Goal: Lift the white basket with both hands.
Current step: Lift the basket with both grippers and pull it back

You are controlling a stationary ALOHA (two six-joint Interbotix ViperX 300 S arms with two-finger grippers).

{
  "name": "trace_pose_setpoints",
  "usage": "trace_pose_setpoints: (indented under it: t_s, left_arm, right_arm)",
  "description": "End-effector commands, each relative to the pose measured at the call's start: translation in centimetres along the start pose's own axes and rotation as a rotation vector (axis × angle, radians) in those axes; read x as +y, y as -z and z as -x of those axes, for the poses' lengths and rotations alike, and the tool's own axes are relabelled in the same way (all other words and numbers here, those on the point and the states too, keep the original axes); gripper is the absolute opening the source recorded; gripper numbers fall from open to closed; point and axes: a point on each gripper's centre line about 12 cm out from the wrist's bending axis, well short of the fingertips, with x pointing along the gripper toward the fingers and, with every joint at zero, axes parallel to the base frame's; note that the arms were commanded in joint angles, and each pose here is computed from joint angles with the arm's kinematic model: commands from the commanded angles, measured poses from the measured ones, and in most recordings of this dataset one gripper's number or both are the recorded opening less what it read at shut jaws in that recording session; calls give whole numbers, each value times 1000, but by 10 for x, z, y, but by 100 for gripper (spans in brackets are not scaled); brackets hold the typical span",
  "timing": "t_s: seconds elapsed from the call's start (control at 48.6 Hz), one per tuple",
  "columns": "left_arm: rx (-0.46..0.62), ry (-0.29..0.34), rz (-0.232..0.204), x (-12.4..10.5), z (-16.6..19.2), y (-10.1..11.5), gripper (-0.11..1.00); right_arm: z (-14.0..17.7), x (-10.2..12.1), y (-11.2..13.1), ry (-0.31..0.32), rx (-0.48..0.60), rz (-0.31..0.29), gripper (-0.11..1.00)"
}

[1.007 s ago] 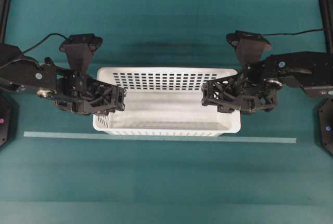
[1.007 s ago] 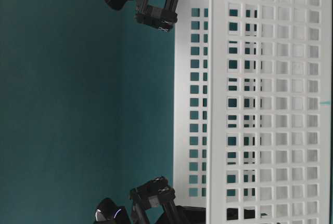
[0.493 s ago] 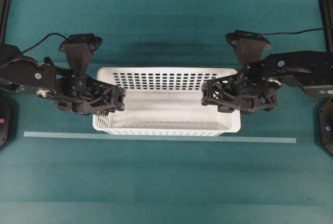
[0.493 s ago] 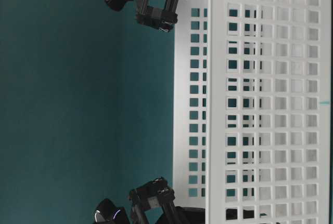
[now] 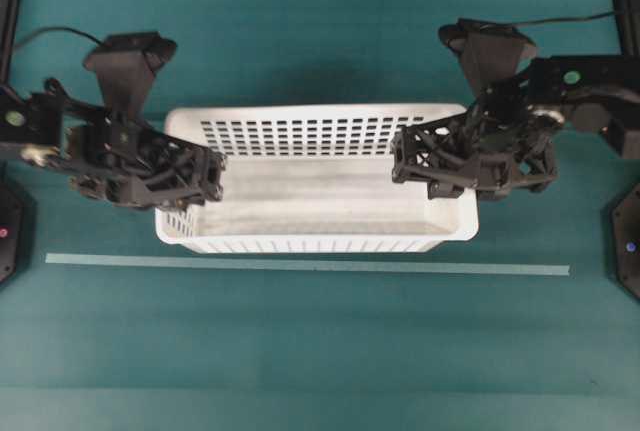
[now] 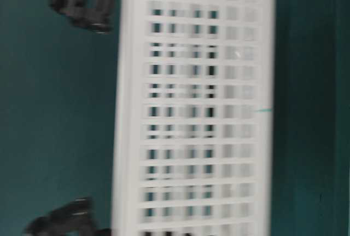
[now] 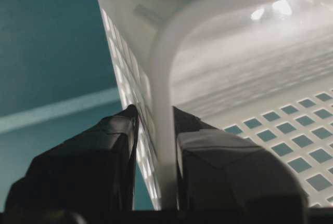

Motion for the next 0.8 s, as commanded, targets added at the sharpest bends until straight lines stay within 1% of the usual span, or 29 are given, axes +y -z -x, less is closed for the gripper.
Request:
trace_pose_setpoints:
  t_s: [0.0,0.082,0.247,0.329,0.452,0.555,0.658,0.781]
  left_arm:
    - [-13,25,-21,-14,26,-5,15]
    - [-15,26,-28,-21,39,-8,15]
    - [-28,75,-49,-40,60,-13,15]
    - [-31,77,-67,-49,72,-16,15]
    - [-25,58,-100,-62,83,-17,15]
    - [-21,42,-119,-70,95,-18,15]
    - [-26,42,-143,-78,112,-23,15]
    - [-38,51,-145,-84,133,-30,15]
  right_arm:
    - [12,3,3,15,6,24,20]
    - [26,7,4,-1,3,31,20]
    - [57,16,7,-25,-2,59,20]
    - [76,21,9,-32,-2,69,20]
    - [98,21,10,17,-11,87,20]
    - [108,23,13,48,-14,105,20]
    - [116,27,14,55,-25,122,20]
    - [131,33,14,27,-47,132,20]
